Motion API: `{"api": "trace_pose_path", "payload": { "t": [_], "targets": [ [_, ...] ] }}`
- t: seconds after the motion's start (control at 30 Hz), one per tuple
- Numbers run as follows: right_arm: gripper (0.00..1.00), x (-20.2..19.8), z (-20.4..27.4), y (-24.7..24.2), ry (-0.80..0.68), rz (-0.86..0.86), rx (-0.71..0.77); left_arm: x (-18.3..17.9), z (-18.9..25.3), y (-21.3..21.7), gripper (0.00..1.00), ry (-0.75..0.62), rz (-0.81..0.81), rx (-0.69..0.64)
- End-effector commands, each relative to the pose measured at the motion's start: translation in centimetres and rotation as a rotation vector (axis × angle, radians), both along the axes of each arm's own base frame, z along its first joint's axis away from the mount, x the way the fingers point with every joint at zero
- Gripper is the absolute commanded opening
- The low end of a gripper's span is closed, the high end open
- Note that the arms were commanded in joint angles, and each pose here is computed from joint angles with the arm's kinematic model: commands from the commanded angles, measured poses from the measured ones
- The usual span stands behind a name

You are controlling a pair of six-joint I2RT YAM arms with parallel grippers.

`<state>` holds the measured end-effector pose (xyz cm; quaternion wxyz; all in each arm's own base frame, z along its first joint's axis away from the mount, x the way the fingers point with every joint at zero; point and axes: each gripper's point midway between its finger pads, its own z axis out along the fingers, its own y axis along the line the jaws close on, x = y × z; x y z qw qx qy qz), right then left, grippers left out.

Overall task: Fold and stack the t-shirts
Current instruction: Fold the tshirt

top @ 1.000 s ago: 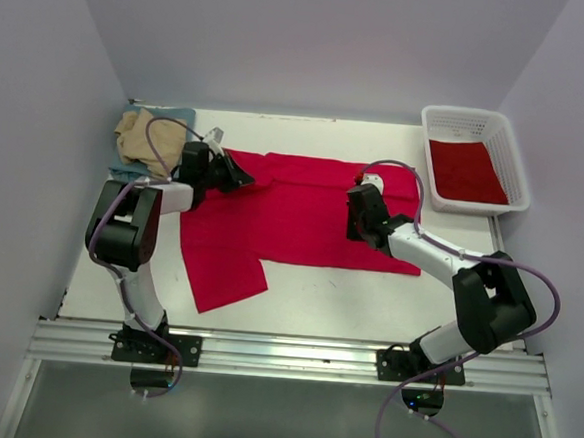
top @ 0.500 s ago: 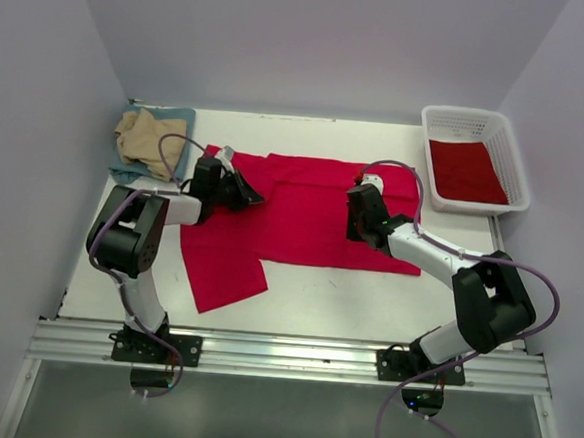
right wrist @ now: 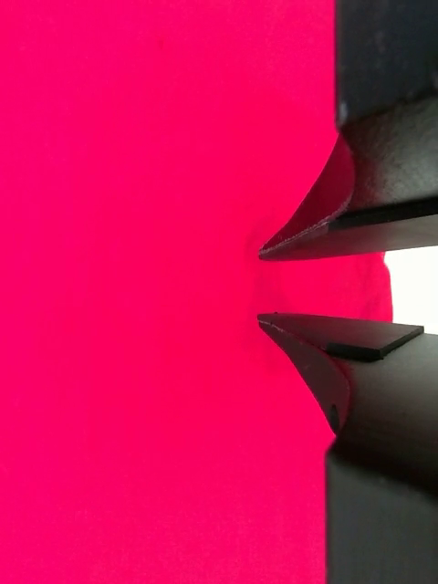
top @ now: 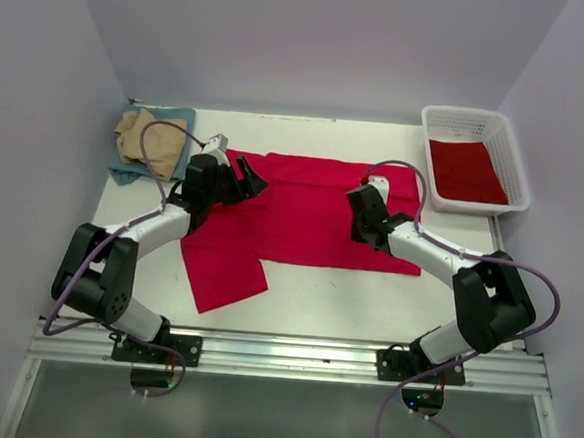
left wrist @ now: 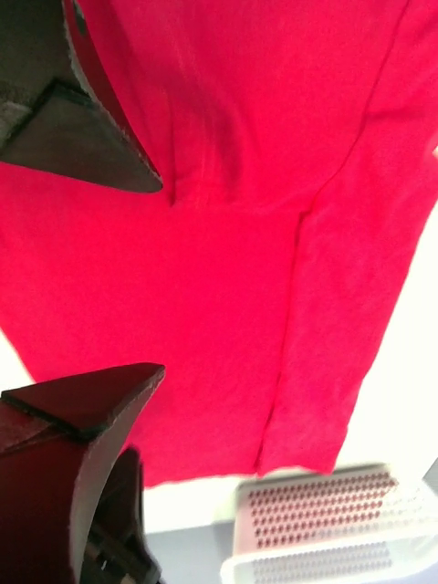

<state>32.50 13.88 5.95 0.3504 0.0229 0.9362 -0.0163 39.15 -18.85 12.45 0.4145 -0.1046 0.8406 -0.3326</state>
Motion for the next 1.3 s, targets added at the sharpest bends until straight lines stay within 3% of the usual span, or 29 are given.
{"api": "trace_pose_path", "payload": {
  "t": [0.0,0.07,0.1,0.17,0.2,0.43,0.73,1.1,1.27],
  "targets": [
    [0.31,0.9,2.2,-1.8,-0.068,-0.124,-0.05,0.5,-1.7,3.4,0.76,-0.033,0.094,0.192],
    [0.07,1.1,2.5,-2.5,-0.086,-0.157,-0.074,1.6,-1.3,2.8,0.69,-0.084,0.056,0.175],
    [0.0,1.5,2.8,-2.5,-0.092,-0.169,-0.077,2.2,-2.7,3.1,0.49,-0.054,0.054,0.18],
    [0.0,1.7,3.1,-2.6,-0.089,-0.169,-0.096,4.0,-2.0,2.4,0.21,-0.079,0.021,0.156],
    [0.0,1.8,3.2,-2.5,-0.084,-0.168,-0.1,4.8,-3.7,2.6,0.0,-0.042,0.019,0.156],
    [0.0,1.5,3.9,-3.0,-0.094,-0.172,-0.105,10.2,-5.2,4.2,0.0,-0.028,0.049,0.119],
    [0.0,1.4,4.4,-3.3,-0.103,-0.173,-0.11,11.5,-10.4,9.6,0.0,0.148,0.239,0.152],
    [0.0,2.4,3.9,-1.4,-0.072,-0.113,-0.063,15.4,-13.2,9.9,0.0,0.244,0.245,0.078],
    [0.0,3.0,3.4,-3.0,-0.045,-0.152,-0.096,15.7,-13.0,9.5,0.0,0.272,0.222,0.016]
  ]
}}
